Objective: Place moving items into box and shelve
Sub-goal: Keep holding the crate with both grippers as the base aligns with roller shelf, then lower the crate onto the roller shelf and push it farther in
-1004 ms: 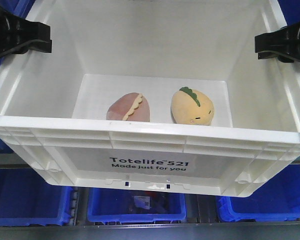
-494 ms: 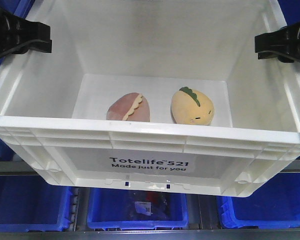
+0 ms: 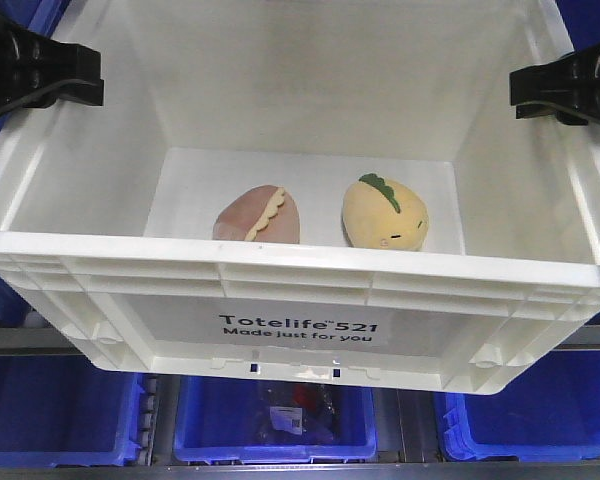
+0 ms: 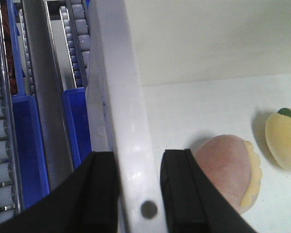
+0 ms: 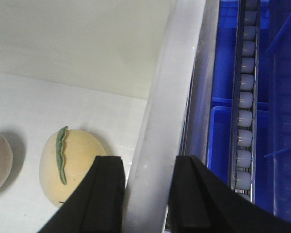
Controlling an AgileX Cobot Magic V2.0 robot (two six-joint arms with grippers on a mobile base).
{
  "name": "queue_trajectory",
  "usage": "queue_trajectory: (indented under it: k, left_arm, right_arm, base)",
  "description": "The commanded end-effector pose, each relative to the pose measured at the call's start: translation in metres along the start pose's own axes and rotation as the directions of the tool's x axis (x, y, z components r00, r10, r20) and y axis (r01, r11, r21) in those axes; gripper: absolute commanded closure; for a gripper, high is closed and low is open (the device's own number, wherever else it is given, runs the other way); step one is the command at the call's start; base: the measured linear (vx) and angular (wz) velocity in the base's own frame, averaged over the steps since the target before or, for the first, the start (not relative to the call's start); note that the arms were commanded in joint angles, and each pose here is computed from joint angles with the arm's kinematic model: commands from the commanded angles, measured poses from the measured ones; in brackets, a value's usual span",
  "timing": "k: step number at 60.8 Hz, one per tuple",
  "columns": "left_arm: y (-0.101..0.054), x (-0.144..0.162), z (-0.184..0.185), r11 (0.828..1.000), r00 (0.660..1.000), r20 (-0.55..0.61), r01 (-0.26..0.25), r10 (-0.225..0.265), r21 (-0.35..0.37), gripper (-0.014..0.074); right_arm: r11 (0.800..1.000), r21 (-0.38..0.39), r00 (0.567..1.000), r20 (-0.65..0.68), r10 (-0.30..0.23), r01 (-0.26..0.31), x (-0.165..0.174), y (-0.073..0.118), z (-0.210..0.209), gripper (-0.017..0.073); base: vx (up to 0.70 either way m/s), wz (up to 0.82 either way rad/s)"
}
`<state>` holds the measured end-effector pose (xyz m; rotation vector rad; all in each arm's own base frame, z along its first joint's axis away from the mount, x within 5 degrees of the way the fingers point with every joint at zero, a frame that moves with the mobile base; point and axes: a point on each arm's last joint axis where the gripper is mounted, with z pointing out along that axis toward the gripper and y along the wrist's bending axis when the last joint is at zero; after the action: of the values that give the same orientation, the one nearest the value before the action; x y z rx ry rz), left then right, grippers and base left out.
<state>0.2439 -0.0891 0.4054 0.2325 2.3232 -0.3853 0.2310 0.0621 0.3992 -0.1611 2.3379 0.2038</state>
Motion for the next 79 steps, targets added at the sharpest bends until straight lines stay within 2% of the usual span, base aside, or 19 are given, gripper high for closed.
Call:
queue_trajectory:
  k: [1, 79]
  left_arm:
    - [-0.0087, -0.0201, -0.0301, 0.999, 0.976, 0.218, -0.016, 0.006, 0.044, 0.06]
    - [-0.0085, -0.0203, -0.0282, 0.999, 0.977, 0.213, -0.015, 0.005, 0.044, 0.06]
  right_arm:
    - [0.999, 0.01, 0.979, 0.201, -0.037, 0.036, -0.0201, -0.0007, -0.0225, 0.0564]
    - [0.999, 0.014, 0.98, 0.193, -0.04, 0.038, -0.0199, -0.001, -0.02, 0.0564]
  base:
    - [0.0, 0.0]
    - [0.0, 0.0]
